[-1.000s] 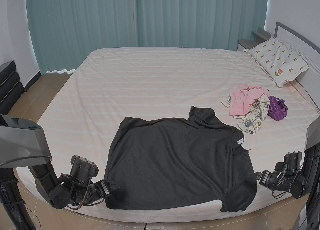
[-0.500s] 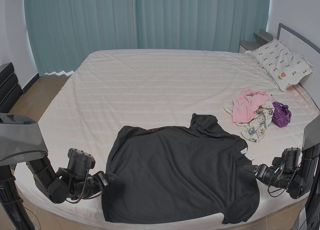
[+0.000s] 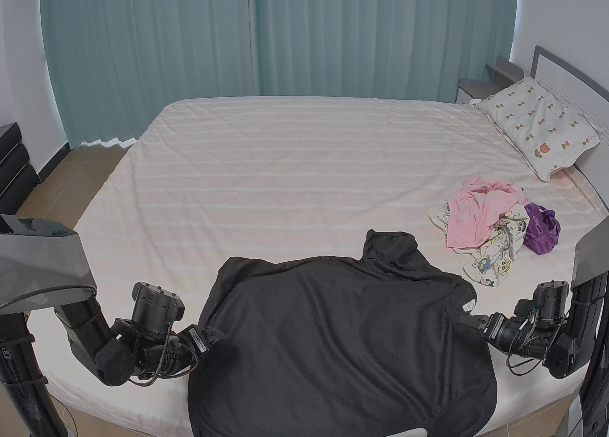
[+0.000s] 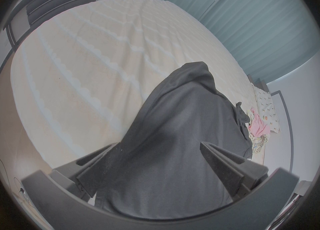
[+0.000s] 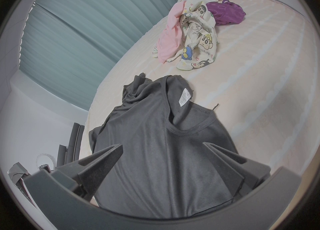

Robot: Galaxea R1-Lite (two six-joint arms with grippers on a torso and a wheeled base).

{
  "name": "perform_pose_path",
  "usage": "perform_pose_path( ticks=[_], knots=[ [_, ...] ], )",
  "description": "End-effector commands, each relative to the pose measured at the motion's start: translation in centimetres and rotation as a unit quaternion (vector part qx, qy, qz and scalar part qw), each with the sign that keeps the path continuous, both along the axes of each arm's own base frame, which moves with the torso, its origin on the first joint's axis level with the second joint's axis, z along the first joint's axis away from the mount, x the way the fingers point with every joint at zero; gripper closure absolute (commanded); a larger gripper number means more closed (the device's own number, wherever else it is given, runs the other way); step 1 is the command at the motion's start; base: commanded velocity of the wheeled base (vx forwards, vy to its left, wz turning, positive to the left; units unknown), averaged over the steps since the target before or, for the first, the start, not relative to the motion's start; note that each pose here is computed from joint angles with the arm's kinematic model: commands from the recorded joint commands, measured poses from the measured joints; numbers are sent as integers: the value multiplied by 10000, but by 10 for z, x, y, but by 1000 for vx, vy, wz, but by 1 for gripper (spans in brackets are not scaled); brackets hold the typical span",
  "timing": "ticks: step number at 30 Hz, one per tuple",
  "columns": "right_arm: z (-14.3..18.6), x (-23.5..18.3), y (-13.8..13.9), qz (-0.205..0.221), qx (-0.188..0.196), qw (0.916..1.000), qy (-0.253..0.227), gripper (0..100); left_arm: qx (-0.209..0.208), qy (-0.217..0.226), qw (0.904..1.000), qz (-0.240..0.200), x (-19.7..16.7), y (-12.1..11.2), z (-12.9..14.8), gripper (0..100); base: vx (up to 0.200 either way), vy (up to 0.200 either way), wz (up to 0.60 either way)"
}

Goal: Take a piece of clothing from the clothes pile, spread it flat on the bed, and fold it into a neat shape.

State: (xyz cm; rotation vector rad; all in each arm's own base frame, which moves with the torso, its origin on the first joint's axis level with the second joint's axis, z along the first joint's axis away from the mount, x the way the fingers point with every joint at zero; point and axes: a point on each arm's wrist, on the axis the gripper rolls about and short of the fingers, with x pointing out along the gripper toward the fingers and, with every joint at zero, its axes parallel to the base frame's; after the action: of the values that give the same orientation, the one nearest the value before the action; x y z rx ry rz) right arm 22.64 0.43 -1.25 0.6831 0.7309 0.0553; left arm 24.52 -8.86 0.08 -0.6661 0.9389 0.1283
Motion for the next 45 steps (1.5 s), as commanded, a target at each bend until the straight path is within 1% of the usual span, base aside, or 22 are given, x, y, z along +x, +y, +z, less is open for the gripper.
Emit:
perform_pose_path(
  ticks=[1,11,18,21,22,24,25,27,28,29,31,32,33,34,36,40,45],
  knots=[
    [-1,0,1,24,0,10000,14,0,-1,51,10000,-7,0,-1,-2,0,0,-200,0],
    [-3,0,2,39,0,10000,67,0,0,18,10000,-12,0,-2,-1,0,0,-180,0],
    [-4,-1,6,118,-14,9999,-7,0,5,-366,9990,268,15,3,11,0,0,0,0],
    [-6,-1,7,116,4,9999,9,0,81,-545,9977,406,26,2,14,0,0,0,0],
    [-6,-1,8,111,28,9999,20,0,149,-749,9953,599,38,5,20,0,0,0,0],
    [-6,-1,9,118,28,9999,20,0,158,-846,9940,681,44,6,22,0,0,0,0],
    [-7,-1,9,118,28,9999,35,0,156,-981,9922,750,54,9,26,0,0,0,0],
    [-8,-1,9,126,27,9999,66,0,259,-1114,9904,776,69,15,26,0,0,0,0],
    [-8,-1,9,126,27,9999,66,0,259,-1114,9904,776,69,15,26,0,0,0,0],
    [-9,-2,10,143,22,9998,97,0,437,-1231,9884,770,86,23,23,0,0,0,0],
    [-10,-2,10,143,22,9998,104,0,556,-1327,9864,796,104,30,19,0,0,0,0],
    [-10,-2,10,143,22,9998,104,0,564,-1320,9864,798,105,30,18,0,0,0,0],
    [-9,-2,10,143,22,9998,97,0,641,-1338,9856,805,119,33,13,0,0,0,0],
    [-9,-2,10,143,22,9998,97,0,649,-1338,9855,815,121,34,13,0,0,0,0],
    [-10,-2,10,155,16,9998,102,0,752,-1296,9854,813,140,38,5,0,0,0,0],
    [-9,-2,10,149,11,9998,94,0,786,-1275,9857,766,161,36,-6,0,0,0,0],
    [-9,-4,10,160,9,9998,131,0,791,-1246,9863,734,181,33,-10,0,0,0,0]
  ],
)
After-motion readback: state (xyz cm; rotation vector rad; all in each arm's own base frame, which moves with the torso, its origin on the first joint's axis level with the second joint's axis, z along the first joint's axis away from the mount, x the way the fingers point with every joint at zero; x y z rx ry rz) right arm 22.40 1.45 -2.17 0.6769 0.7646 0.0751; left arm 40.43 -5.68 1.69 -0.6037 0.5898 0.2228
